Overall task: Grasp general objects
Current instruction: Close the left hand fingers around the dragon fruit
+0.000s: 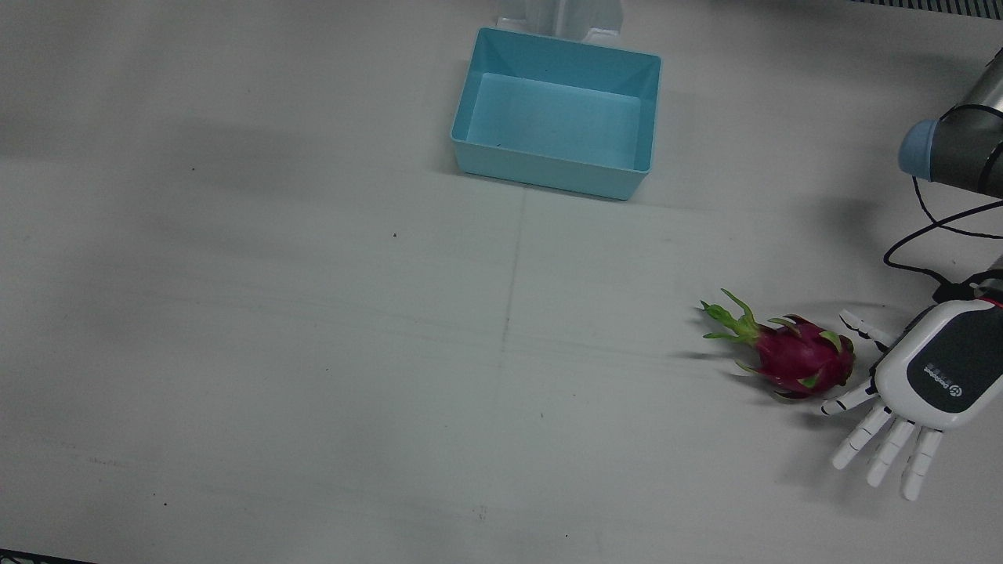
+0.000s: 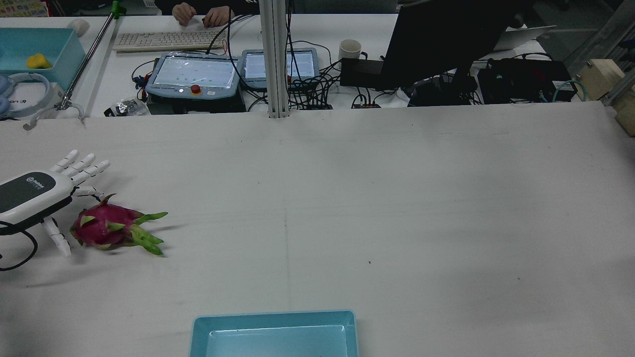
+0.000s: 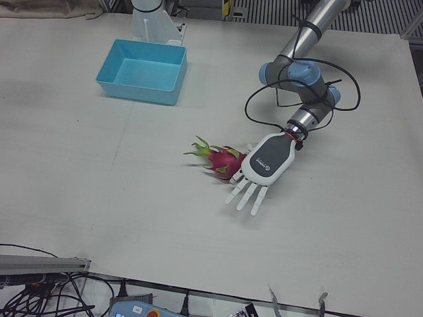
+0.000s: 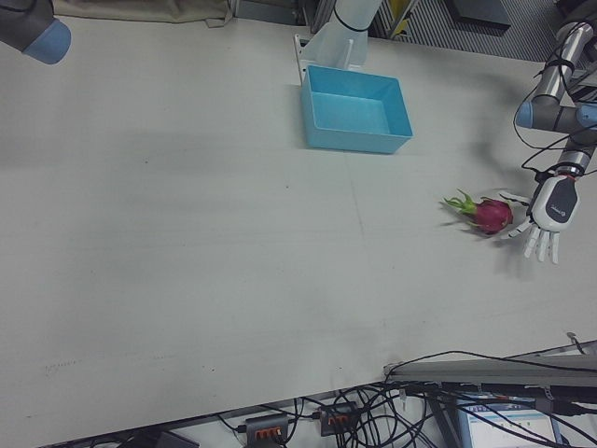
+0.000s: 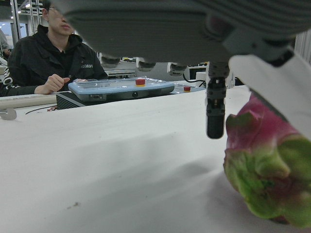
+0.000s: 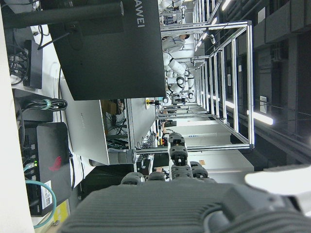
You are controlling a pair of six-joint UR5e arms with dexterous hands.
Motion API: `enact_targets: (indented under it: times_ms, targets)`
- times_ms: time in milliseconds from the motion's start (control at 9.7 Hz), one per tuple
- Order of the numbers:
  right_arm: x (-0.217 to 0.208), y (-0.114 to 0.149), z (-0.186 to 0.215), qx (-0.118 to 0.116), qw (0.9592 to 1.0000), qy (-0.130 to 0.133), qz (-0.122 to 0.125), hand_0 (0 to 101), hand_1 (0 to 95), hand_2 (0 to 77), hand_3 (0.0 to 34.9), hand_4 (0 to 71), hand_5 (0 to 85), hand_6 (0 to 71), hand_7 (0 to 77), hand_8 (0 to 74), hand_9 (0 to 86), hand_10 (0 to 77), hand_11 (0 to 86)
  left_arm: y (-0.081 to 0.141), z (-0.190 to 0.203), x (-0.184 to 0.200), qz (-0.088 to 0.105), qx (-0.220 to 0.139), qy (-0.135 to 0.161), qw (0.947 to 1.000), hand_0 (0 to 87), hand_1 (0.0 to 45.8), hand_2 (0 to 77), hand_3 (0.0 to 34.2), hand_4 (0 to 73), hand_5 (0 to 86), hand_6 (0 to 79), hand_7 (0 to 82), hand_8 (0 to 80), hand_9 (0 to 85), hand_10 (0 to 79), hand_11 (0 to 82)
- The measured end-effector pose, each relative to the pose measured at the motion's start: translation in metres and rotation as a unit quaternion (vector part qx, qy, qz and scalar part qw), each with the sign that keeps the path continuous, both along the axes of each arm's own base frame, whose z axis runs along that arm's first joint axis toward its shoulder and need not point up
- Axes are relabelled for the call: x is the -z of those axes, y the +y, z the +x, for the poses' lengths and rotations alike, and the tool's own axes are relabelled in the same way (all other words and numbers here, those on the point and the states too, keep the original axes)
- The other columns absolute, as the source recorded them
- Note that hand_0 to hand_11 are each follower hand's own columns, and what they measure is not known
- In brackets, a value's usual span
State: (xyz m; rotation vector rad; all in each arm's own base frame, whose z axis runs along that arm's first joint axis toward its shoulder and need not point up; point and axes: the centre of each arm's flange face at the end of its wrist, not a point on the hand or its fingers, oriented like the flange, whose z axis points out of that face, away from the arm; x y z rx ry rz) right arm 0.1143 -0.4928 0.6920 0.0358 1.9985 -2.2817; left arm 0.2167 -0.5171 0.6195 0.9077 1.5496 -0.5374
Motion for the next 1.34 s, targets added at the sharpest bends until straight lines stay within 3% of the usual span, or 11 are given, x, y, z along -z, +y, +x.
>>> enact_targets:
  times_ms: [103,206,412,619,928,1134,1340]
  targets:
    - [0.0,0.0,0.0,0.0,1.0,0.0,0.0,0,5.4,1.6,0.0,0.0,0.5,0.0,0.0,0.0,0.5,0.0,0.5,0.003,0.009,0.001,-0.003,-0.008,0.0,1.0,49.5,0.0,1.1,11.6,21.8,29.5,0.5,4.4,1.1,1.1,0.5,1.1]
    - [0.0,0.0,0.0,0.0,1.0,0.0,0.0,0,5.4,1.6,0.0,0.0,0.5,0.0,0.0,0.0,0.5,0.0,0.5,0.005,0.02,0.004,-0.005,-0.017,-0.001,0.9998,49.4,0.0,1.1,6.3,21.8,30.0,0.5,4.4,1.1,1.1,1.1,1.1]
    - [0.0,0.0,0.0,0.0,1.0,0.0,0.0,0,5.4,1.6,0.0,0.0,0.5,0.0,0.0,0.0,0.5,0.0,0.5,0.004,0.037,0.015,-0.007,-0.029,-0.001,0.9995,48.1,0.0,1.1,0.0,12.5,21.3,0.5,4.4,1.1,1.1,0.5,1.1]
    - [0.001,0.0,0.0,0.0,1.0,0.0,0.001,0,5.4,1.6,0.0,0.0,0.5,0.0,0.0,0.0,0.5,0.0,0.5,0.0,0.046,0.027,-0.012,-0.033,-0.003,0.9994,47.9,0.0,1.1,0.0,6.0,13.1,0.5,3.8,1.1,1.1,0.5,1.1]
    - [0.001,0.0,0.0,0.0,1.0,0.001,0.001,0,5.4,1.6,0.0,0.0,0.5,0.0,0.0,0.0,0.5,0.0,0.5,-0.004,0.051,0.035,-0.021,-0.036,0.004,0.9991,47.8,0.0,1.1,0.0,2.7,11.4,0.5,3.8,1.1,1.1,0.5,1.1]
    - [0.001,0.0,0.0,0.0,1.0,0.001,0.001,0,5.4,1.6,0.0,0.0,0.5,0.0,0.0,0.0,0.5,0.0,0.5,-0.004,0.052,0.036,-0.02,-0.037,0.006,0.9991,47.7,0.0,1.1,0.0,19.1,28.9,0.5,3.3,1.1,1.1,0.5,1.1]
    - [0.001,0.0,0.0,0.0,1.0,0.001,0.001,0,5.4,1.6,0.0,0.0,0.5,0.0,0.0,0.0,0.5,0.0,0.5,-0.004,0.053,0.036,-0.019,-0.038,0.008,0.9991,47.6,0.0,1.1,0.0,25.1,37.1,0.5,3.3,1.1,1.1,0.5,1.1]
